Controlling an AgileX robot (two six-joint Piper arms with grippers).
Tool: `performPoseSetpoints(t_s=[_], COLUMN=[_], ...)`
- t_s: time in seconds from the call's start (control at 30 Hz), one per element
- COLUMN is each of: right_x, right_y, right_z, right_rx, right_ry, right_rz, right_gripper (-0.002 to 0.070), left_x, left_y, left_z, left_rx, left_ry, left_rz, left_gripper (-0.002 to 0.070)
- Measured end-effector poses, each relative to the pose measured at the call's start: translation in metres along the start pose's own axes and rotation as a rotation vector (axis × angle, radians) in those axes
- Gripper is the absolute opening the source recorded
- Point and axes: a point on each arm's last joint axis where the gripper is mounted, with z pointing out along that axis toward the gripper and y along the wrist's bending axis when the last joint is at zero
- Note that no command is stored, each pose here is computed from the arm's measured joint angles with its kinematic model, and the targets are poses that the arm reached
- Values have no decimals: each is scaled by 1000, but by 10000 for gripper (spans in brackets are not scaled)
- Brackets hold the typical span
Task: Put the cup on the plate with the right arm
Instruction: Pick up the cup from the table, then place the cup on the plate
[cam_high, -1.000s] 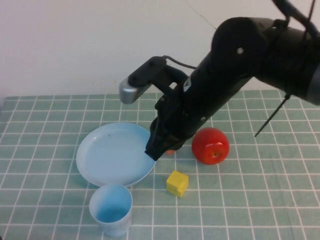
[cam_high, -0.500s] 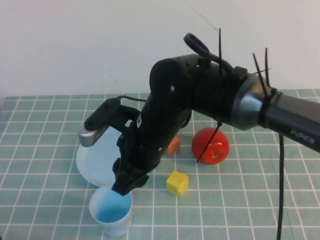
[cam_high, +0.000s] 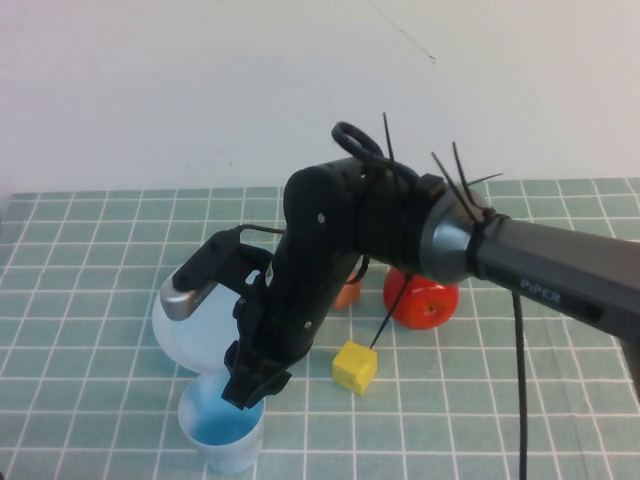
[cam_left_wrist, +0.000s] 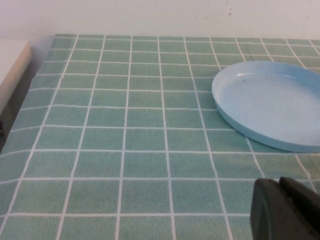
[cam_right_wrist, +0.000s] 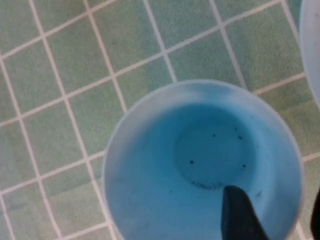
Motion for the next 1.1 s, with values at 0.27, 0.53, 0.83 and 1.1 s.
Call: performPoseSetpoints(t_s=[0.27,0.53,0.83,1.1], right_x=[-11,-49,-46,-36], right_y=[-3,-4,-47,-75], right_z=[-3,-57,-46,-16], right_rx=[28,167,237,236], right_ry=[-48,-222,-202,-155], right_rz=[-45,-154,-114,-72], right_gripper=[28,18,18,17], left_x=[0,0,0,0], left_y=[0,0,0,0], left_z=[0,0,0,0], left_rx=[0,0,0,0], left_ry=[0,0,0,0], left_rz=[0,0,0,-2], left_gripper=[-3,-3,-3,-3])
